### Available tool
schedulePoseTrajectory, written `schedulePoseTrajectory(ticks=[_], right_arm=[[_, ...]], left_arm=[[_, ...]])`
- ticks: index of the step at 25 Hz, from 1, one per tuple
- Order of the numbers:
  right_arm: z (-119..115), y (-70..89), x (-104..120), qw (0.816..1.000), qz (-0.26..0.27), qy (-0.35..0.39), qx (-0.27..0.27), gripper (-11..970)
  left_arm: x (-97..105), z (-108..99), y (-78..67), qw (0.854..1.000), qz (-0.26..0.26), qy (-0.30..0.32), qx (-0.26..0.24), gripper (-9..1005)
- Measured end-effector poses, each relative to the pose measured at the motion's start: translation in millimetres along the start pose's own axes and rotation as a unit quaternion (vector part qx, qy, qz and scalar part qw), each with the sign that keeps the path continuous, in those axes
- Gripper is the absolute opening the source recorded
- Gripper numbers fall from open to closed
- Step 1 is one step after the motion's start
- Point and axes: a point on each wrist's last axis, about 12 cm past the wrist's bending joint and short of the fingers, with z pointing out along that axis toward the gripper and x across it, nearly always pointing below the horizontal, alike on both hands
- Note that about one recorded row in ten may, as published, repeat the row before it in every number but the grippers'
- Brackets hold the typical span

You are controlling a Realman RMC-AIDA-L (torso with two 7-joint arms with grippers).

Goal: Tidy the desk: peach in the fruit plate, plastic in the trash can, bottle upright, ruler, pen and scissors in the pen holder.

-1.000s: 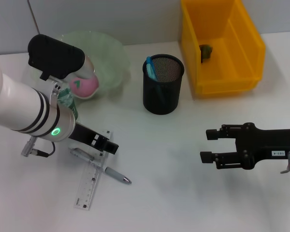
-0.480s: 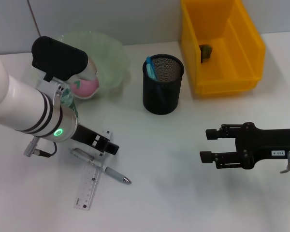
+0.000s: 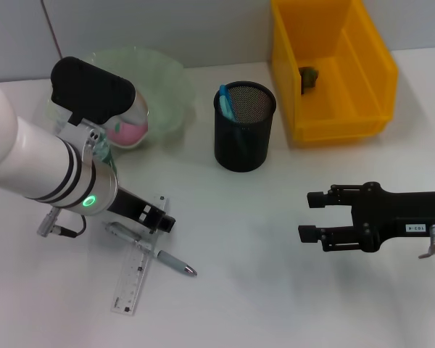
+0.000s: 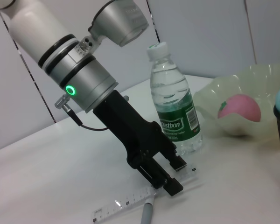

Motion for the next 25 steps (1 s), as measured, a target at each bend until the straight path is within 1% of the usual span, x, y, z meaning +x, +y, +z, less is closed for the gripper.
schedulePoseTrajectory(ticks=[1,6,14,20,25], right_arm=[[0.2,0.0,-0.1,1.000,0.000,0.000,0.000,743],[1.4,0.3,-0.5,1.000,0.003,0.001,-0.002,742],[0.8,0.4,-0.5,1.000,0.006,0.000,-0.003,743],[0.2,0.6,-0.7,1.000,0.009,-0.001,-0.003,743],[0.2,0.7,-0.7,1.000,0.009,-0.001,-0.004,743]], left_arm=[[0.3,0.6,-0.1,1.000,0.001,0.000,0.000,740],[-0.2,1.3,-0.4,1.000,0.003,-0.001,-0.002,643],[-0.4,2.1,-0.1,1.000,0.004,0.001,-0.002,646],[-2.7,0.2,-3.8,1.000,0.012,-0.003,-0.001,430],[-6.4,-7.5,-7.7,1.000,0.019,-0.009,0.004,391]])
